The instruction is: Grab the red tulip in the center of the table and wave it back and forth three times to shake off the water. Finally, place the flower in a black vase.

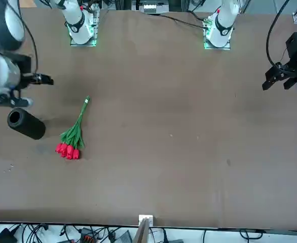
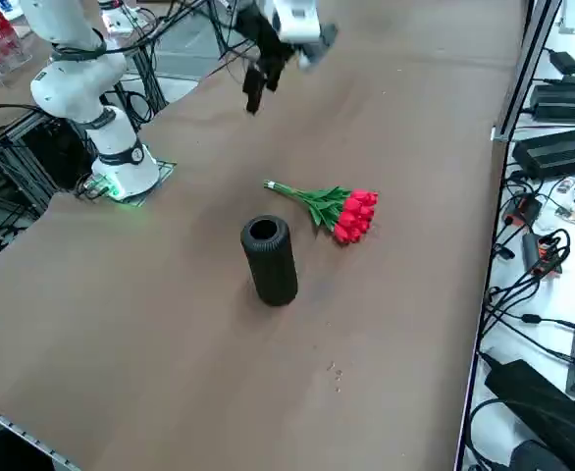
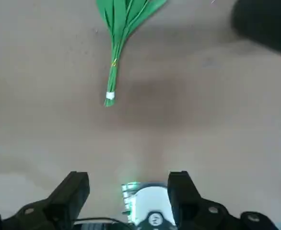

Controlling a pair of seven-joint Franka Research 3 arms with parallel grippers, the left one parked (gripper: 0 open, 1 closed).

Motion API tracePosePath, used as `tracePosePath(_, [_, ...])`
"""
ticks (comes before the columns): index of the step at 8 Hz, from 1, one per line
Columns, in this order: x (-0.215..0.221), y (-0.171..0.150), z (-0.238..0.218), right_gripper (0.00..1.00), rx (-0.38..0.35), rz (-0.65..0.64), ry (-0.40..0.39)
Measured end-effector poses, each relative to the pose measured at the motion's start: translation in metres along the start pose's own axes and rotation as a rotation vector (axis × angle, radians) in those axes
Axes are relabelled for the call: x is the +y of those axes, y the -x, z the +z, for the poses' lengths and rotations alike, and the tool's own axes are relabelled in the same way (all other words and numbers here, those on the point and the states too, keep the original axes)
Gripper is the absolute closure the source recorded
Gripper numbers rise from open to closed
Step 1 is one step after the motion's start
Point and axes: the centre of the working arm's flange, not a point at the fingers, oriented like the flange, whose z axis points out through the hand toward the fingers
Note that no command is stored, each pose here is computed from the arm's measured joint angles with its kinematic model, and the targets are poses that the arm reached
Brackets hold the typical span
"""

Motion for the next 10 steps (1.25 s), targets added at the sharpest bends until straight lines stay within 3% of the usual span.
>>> tracePosePath(2, [-0.005,-0.06,0.076,0.0,-0.129,0.052,-0.11])
tracePosePath(5, [0.017,-0.122,0.165,0.0,-0.209,0.129,-0.212])
tracePosePath(7, [0.022,-0.154,0.195,0.0,-0.183,0.152,-0.228])
tracePosePath(10, [0.013,-0.175,0.226,0.0,-0.164,0.154,-0.222])
